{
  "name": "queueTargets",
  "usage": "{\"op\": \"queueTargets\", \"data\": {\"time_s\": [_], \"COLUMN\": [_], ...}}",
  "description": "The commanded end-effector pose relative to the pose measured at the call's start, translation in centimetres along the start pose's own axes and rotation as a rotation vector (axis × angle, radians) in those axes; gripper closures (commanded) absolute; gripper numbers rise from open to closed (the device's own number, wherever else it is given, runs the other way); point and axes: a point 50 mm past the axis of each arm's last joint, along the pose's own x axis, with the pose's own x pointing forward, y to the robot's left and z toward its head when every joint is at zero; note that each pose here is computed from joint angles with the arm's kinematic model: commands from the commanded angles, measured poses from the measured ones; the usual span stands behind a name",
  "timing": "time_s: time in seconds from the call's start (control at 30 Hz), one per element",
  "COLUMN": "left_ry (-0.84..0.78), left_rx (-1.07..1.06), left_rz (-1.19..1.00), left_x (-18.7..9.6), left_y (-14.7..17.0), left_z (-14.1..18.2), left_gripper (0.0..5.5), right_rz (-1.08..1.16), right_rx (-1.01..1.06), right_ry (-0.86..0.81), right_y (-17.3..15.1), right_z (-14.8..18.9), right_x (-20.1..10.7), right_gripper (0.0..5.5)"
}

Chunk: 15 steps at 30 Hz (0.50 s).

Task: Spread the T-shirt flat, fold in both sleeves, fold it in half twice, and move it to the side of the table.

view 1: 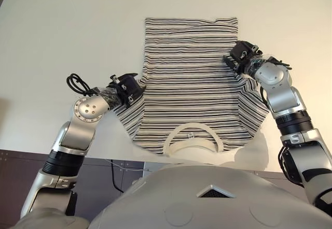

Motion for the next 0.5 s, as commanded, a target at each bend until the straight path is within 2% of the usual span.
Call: {"op": "queueTargets", "data": {"time_s": [0.03,0.17,0.23,0.4,0.5], "left_ry": [0.081,0.016,0.000,0.016,0.047], "left_rx": [0.007,-0.025,-0.032,-0.033,-0.036], "left_rz": [0.010,0.029,0.020,0.007,0.011], "left_x": [0.1,0.4,0.5,1.0,1.2], "left_y": [-0.2,-0.1,-0.5,-1.3,-1.7], "left_z": [-1.5,-0.1,0.4,0.2,-0.3], "left_gripper": [3.08,3.08,3.08,3.08,3.08], "right_rz": [-0.002,-0.151,-0.120,0.024,-0.009], "right_rx": [-0.025,-0.009,0.002,-0.019,-0.005], "right_ry": [0.011,-0.114,-0.122,0.057,0.133], "right_y": [-1.3,-3.8,-3.3,0.0,-0.5], "right_z": [0.7,3.8,4.0,-0.2,-1.9], "right_x": [-1.5,-1.4,-0.6,2.4,3.4], "right_gripper": [2.64,2.64,2.64,2.64,2.64]}}
